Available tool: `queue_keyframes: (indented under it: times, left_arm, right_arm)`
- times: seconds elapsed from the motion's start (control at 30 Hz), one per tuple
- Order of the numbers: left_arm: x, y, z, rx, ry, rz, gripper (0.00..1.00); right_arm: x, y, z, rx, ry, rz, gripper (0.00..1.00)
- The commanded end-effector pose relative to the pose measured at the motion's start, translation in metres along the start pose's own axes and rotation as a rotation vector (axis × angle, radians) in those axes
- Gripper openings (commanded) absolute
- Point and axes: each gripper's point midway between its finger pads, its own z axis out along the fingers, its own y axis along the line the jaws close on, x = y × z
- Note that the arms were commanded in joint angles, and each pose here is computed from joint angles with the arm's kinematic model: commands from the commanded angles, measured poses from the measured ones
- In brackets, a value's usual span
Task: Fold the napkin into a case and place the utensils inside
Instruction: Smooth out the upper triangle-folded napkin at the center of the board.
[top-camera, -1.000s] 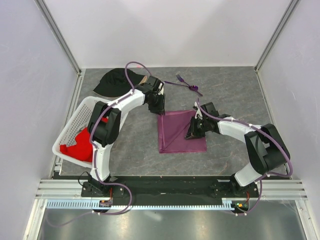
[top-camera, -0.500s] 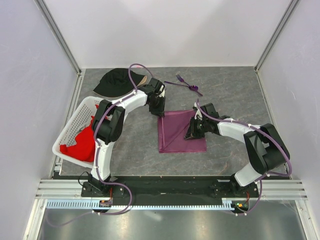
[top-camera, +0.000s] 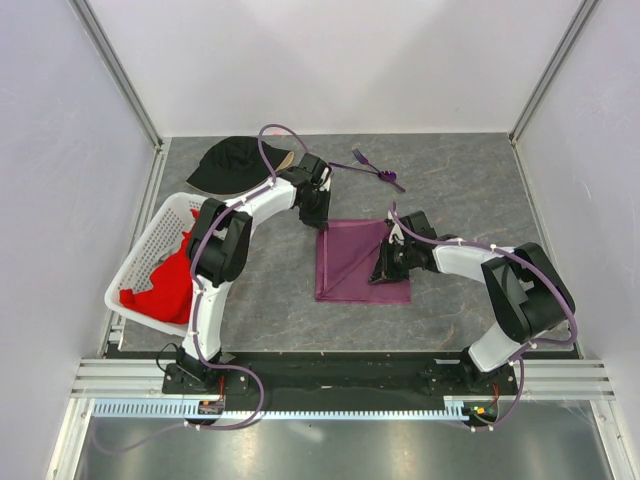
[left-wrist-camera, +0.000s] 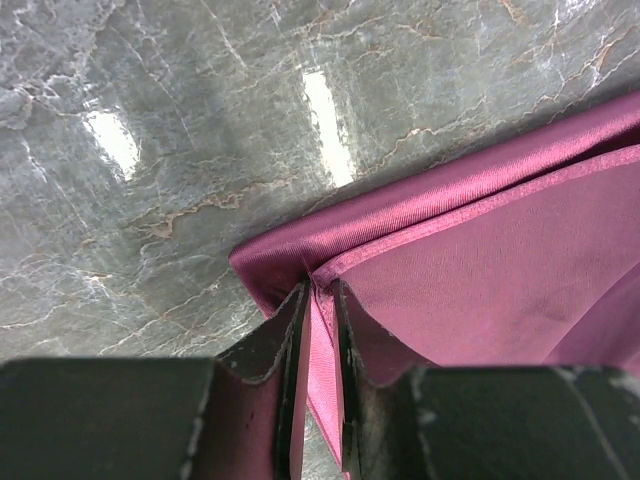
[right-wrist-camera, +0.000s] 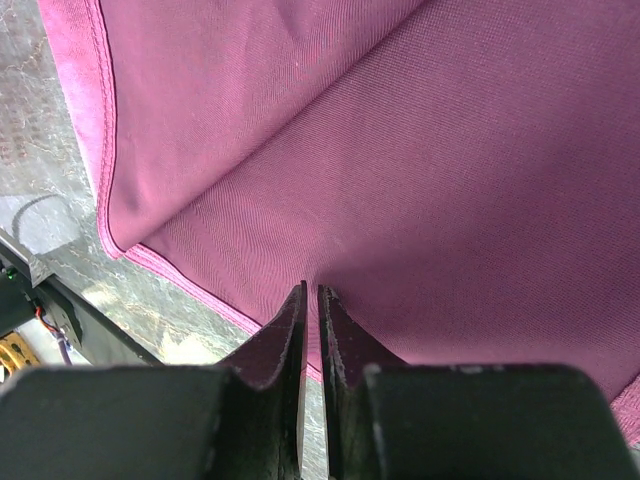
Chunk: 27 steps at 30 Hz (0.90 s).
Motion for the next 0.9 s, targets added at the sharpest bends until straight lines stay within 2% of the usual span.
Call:
queue_keyframes:
  times: [0.0,0.43,0.63,0.87]
  left_arm:
    - [-0.018,-0.005,0.001,0.007,-0.047,-0.011,0.21]
    - [-0.033,-0.015,-0.009,0.04,-0.103,-0.02,0.26]
    - [-0.034,-0.014,-0.004,0.04,-0.1,-0.02,0.32]
    - [-0.028,-0.016,0.0,0.057,-0.081,-0.025,0.3]
  right_arm:
    - [-0.001,0.001,0.002,-0.023,-0.011,-0.026,0.14]
    - [0.001,-0.001,0.004,-0.024,-0.004,-0.026,0.14]
    - [0.002,-0.002,0.005,-0.023,0.0,-0.022,0.14]
    - [0.003,-0.002,0.006,-0.023,0.005,-0.023,0.14]
